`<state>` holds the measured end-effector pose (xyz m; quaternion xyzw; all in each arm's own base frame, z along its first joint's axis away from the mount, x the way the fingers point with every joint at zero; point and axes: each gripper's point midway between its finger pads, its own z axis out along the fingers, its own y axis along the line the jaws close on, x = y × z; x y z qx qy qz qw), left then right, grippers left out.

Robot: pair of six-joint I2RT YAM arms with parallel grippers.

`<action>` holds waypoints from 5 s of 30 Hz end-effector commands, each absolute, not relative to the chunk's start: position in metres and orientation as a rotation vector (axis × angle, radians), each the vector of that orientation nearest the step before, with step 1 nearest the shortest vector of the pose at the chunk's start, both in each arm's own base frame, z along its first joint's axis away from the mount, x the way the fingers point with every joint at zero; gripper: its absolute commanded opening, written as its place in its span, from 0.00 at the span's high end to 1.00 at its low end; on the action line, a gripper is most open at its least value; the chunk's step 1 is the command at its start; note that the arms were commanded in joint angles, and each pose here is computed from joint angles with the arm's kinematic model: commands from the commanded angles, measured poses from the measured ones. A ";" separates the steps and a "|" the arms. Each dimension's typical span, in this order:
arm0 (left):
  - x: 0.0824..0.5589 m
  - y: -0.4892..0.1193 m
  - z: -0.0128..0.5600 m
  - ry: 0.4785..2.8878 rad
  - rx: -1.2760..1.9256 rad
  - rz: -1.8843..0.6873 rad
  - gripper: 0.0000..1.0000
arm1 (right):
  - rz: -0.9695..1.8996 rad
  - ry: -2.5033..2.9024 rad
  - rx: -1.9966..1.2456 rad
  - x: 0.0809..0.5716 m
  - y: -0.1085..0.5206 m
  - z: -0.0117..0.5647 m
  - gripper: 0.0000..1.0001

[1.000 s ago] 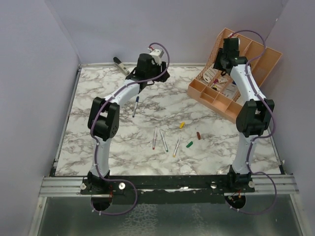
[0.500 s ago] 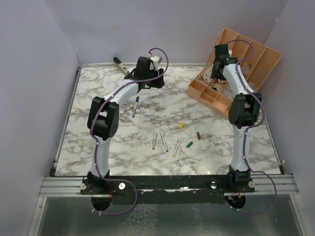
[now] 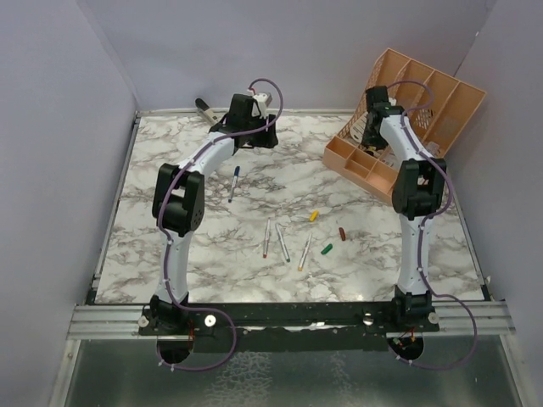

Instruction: Insert the pens into the pen caps

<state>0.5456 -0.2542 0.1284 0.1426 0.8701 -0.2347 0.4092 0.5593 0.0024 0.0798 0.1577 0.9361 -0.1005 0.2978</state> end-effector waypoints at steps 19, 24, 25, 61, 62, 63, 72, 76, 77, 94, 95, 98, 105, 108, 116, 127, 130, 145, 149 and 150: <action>0.432 -0.206 0.154 2.049 0.293 -0.504 0.40 | 0.069 1.934 0.283 0.541 0.042 0.241 0.71; 0.361 -0.197 0.147 2.109 0.301 -0.446 0.45 | 0.186 1.897 0.215 0.468 0.085 0.253 0.71; 0.346 -0.196 0.143 2.118 0.301 -0.456 0.46 | 0.192 1.921 0.196 0.449 0.092 0.239 0.71; 0.257 -0.216 0.074 2.136 0.310 -0.694 0.43 | 0.136 2.261 0.060 0.349 0.161 0.071 0.75; 0.256 -0.217 0.071 2.146 0.317 -0.695 0.43 | 0.130 2.255 0.072 0.351 0.160 0.073 0.75; 0.255 -0.218 0.068 2.155 0.322 -0.698 0.43 | 0.122 2.247 0.081 0.352 0.159 0.075 0.75; 0.247 -0.219 0.054 2.201 0.334 -0.713 0.43 | 0.011 2.251 0.134 0.344 0.138 0.084 0.75; 0.245 -0.219 0.046 2.228 0.335 -0.711 0.43 | -0.006 2.273 0.151 0.331 0.131 0.077 0.75; 0.244 -0.219 0.044 2.233 0.337 -0.708 0.43 | -0.007 2.274 0.155 0.329 0.129 0.076 0.75; 0.238 -0.219 0.033 2.280 0.307 -0.707 0.42 | -0.042 2.274 0.191 0.308 0.111 0.081 0.75; 0.237 -0.219 0.033 2.279 0.312 -0.707 0.42 | -0.043 2.277 0.195 0.307 0.111 0.080 0.75; 0.235 -0.222 0.033 2.276 0.346 -0.701 0.42 | -0.036 2.277 0.211 0.305 0.110 0.079 0.75; 0.239 -0.231 0.032 2.286 0.413 -0.643 0.42 | -0.085 2.286 0.243 0.305 0.104 0.077 0.75; 0.240 -0.231 0.027 2.312 0.412 -0.609 0.42 | -0.107 2.319 0.255 0.303 0.104 0.069 0.75; 0.230 -0.222 0.010 2.402 0.413 -0.559 0.42 | -0.113 2.376 0.270 0.296 0.105 0.054 0.75; 0.211 -0.200 -0.009 2.560 0.428 -0.361 0.42 | 0.009 2.374 0.262 0.288 0.116 0.062 0.75; 0.207 -0.197 -0.013 2.589 0.424 -0.311 0.42 | 0.031 2.370 0.255 0.289 0.119 0.063 0.75; 0.174 -0.196 -0.033 2.707 0.448 -0.233 0.49 | 0.057 2.388 0.241 0.287 0.126 0.056 0.75; 0.162 -0.195 -0.040 2.758 0.444 -0.172 0.50 | 0.063 2.383 0.240 0.287 0.127 0.057 0.75; 0.159 -0.194 -0.041 2.766 0.446 -0.155 0.49 | 0.063 2.382 0.238 0.288 0.127 0.057 0.75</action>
